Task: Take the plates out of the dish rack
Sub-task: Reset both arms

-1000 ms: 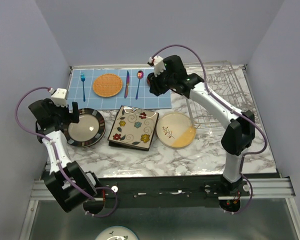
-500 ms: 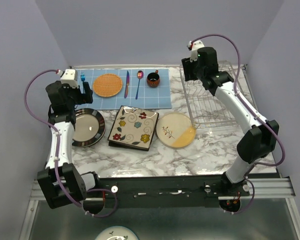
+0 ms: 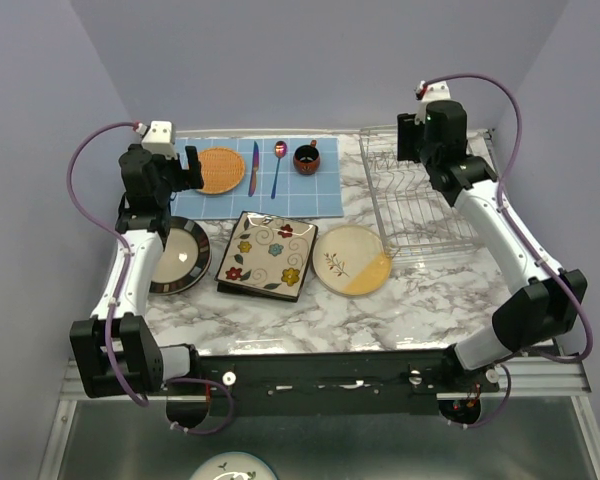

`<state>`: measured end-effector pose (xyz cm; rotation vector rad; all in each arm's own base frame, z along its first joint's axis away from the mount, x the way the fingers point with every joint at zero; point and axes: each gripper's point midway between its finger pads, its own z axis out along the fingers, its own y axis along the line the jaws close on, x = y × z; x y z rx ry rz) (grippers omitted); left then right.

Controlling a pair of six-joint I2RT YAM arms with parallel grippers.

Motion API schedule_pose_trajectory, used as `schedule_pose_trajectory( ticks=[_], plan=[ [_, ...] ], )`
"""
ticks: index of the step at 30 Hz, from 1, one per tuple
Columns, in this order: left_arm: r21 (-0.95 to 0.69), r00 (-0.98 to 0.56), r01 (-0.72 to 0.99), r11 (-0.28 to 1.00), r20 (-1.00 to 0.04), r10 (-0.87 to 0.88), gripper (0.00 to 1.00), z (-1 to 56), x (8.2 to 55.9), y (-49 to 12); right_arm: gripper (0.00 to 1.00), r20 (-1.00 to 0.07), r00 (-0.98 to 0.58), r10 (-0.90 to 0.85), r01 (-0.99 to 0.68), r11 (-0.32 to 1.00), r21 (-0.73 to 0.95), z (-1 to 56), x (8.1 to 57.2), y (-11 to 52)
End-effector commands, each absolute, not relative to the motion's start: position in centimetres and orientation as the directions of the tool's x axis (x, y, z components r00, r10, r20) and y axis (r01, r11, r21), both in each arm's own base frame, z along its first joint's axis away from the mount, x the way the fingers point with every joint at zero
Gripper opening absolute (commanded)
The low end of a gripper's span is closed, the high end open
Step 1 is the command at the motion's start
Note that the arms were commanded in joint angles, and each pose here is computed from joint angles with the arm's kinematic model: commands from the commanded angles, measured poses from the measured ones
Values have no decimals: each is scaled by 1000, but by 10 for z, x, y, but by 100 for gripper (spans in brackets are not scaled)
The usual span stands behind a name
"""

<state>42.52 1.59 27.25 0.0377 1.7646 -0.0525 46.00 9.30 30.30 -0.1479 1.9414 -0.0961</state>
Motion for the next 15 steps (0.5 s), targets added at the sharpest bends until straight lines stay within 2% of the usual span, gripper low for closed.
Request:
schedule_pose_trajectory(
  ticks=[1, 10, 15],
  plan=[
    [-17, -168, 29, 999, -986, -12, 99, 276, 436, 13, 70, -953, -282, -112, 80, 987, -140, 328, 456, 69],
    [7, -167, 23, 1000, -986, 11, 99, 264, 441, 5, 73, -945, -301, -130, 157, 971, -183, 313, 464, 56],
    [31, -167, 26, 999, -985, 35, 99, 264, 439, 5, 82, -931, -329, -161, 155, 963, -221, 295, 482, 51]
  ],
)
